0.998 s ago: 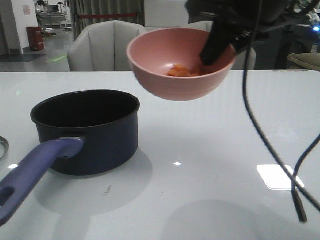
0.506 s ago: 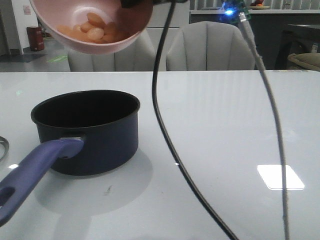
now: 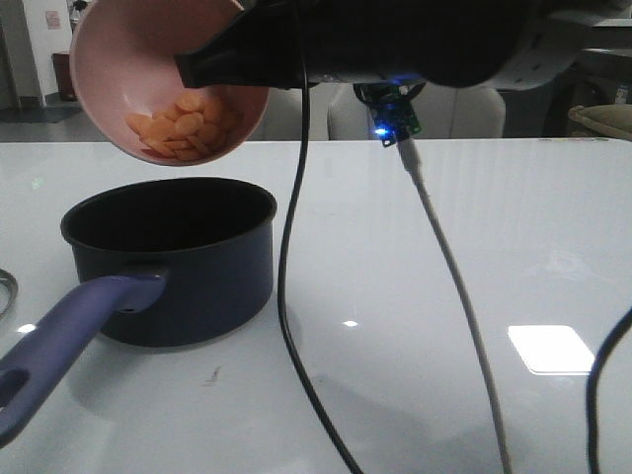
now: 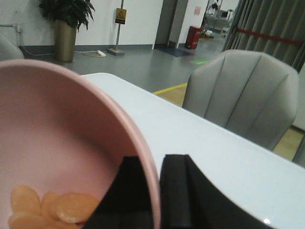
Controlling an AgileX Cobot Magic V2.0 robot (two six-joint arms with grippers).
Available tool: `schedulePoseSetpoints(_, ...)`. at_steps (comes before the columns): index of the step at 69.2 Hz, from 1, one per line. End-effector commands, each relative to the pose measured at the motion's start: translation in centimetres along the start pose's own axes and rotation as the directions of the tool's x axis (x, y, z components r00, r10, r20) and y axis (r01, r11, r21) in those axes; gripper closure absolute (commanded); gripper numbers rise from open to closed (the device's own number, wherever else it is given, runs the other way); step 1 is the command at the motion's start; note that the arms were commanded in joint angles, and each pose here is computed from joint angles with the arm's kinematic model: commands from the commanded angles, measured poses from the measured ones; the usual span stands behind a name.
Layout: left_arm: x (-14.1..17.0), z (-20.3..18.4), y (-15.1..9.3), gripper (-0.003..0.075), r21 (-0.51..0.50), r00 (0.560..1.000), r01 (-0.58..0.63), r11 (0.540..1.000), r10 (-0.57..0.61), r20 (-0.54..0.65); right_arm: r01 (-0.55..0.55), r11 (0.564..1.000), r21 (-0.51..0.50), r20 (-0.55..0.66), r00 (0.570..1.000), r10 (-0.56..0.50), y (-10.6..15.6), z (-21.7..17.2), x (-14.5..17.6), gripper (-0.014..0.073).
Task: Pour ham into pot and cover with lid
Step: 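Tilt the pink bowl with the right gripper to pour slices into the pot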
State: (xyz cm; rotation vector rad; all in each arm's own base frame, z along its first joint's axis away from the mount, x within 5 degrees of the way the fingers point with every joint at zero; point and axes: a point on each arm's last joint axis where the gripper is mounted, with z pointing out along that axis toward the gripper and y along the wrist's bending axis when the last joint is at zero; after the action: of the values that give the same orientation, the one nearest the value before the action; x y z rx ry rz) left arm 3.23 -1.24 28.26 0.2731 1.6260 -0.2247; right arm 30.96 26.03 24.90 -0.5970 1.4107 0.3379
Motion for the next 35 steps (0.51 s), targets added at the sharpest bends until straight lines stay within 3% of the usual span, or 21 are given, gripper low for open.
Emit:
schedulePoseSetpoints(1,-1.5,-0.2,0.0,0.0083,0.002,0.996,0.002,1.0,-0.002,0.093,0.111,0.989,0.097,0.217,0.967,-0.13,-0.8,-0.1,-3.2,0.0457)
schedulePoseSetpoints(14,-1.5,-0.2,0.0,0.0083,0.002,0.996,0.002,1.0,-0.002,0.093,0.347,0.918,0.19,0.266,0.882,-0.388,0.5,0.1,-2.7,0.0457)
schedulePoseSetpoints(28,-1.5,-0.2,0.0,0.0083,0.002,0.996,0.002,1.0,-0.002,0.093,0.537,0.772,0.339,0.288,0.722,-0.629,1.8,0.1,-1.7,0.0457)
schedulePoseSetpoints(35,-1.5,-0.2,0.0,0.0083,0.002,0.996,0.002,1.0,-0.002,0.093,0.595,0.723,0.352,0.273,0.673,-0.687,2.0,0.1,-1.6,0.0457)
